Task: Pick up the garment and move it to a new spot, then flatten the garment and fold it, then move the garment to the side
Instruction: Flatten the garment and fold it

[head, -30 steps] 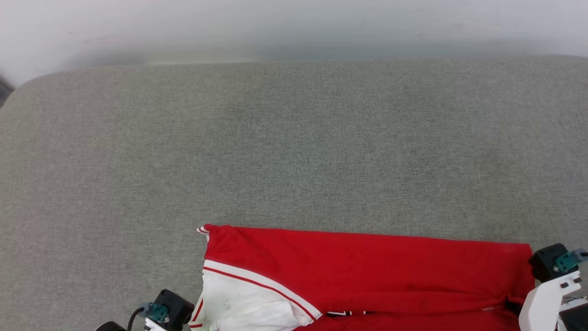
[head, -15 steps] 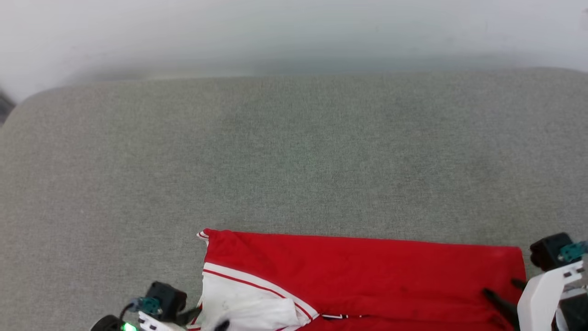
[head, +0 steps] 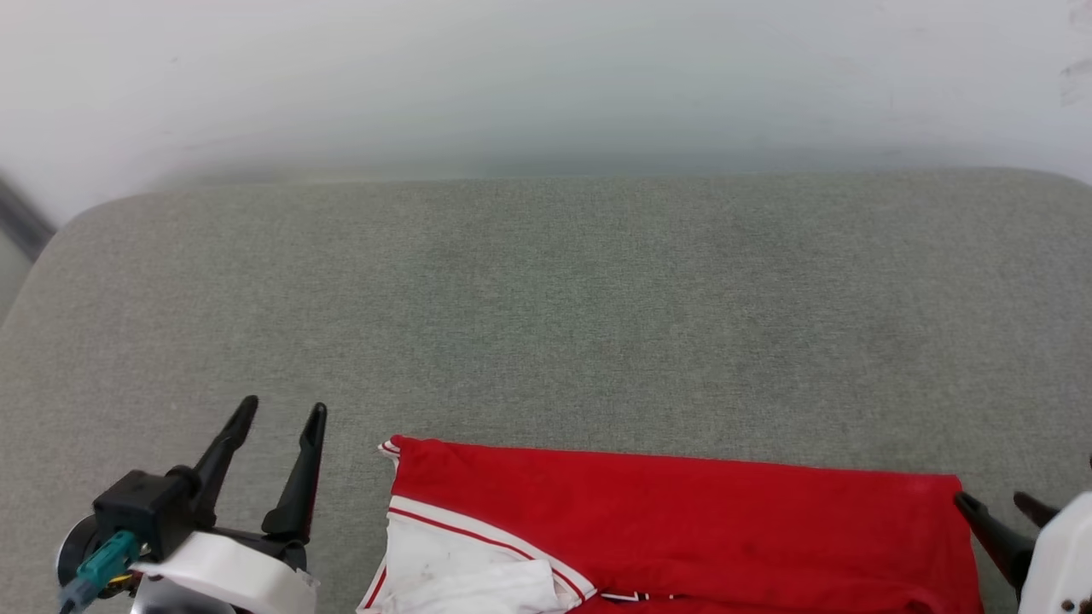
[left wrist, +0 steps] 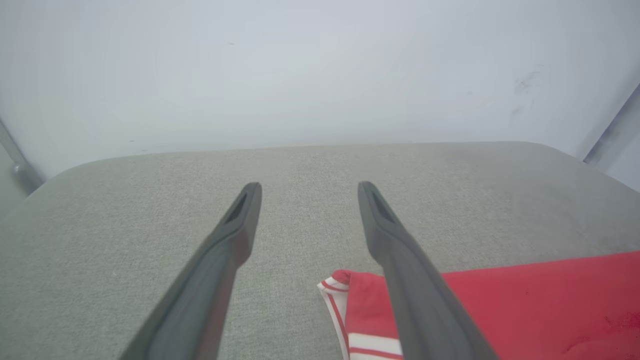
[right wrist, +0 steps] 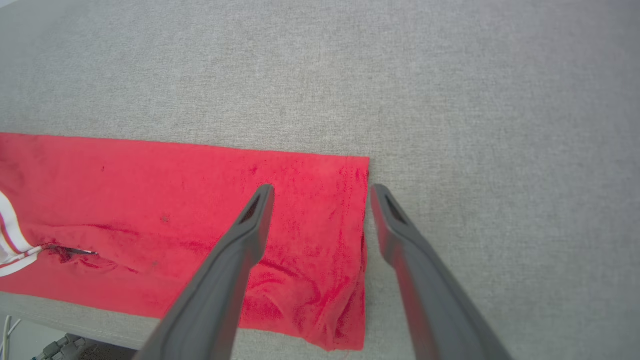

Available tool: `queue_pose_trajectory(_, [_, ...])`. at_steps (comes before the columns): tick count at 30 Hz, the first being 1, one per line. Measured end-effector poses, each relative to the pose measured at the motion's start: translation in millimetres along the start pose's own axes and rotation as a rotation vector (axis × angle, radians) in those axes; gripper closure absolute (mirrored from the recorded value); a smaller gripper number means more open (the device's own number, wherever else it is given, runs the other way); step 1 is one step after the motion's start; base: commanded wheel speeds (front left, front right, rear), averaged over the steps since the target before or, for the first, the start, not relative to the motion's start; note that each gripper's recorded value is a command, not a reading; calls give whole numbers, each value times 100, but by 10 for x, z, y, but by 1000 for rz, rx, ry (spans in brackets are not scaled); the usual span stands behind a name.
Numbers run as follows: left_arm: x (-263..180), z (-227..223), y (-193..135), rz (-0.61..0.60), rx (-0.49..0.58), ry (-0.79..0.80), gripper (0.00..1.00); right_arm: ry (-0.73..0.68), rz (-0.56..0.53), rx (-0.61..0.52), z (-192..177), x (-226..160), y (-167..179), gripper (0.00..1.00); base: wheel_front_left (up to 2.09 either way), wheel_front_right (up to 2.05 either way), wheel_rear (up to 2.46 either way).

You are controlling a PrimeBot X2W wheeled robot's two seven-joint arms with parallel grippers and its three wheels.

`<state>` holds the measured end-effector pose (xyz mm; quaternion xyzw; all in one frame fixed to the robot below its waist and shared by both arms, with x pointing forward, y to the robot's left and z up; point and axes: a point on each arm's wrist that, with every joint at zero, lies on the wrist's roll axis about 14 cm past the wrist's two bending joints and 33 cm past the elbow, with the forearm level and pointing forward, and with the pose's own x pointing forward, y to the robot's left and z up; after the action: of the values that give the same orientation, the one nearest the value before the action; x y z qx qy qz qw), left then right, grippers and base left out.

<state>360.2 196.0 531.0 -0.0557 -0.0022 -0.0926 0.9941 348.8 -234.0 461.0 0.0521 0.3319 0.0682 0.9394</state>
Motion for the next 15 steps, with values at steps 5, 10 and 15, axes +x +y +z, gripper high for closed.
queue_pose_trajectory(5, [-66, 91, 157, 96, 43, -82, 0, 9, -47, 120, -201, -21, -68, 0, 0, 0, 0])
queue_pose_trajectory(10, [-115, 325, 202, 148, 110, -185, 0, 17, -69, 218, -368, -1, -88, 0, 0, 0, 0])
queue_pose_trajectory(15, [-186, 387, 192, 158, 152, -223, 0, 66, -100, 285, -589, 50, -170, 0, 0, 0, 0])
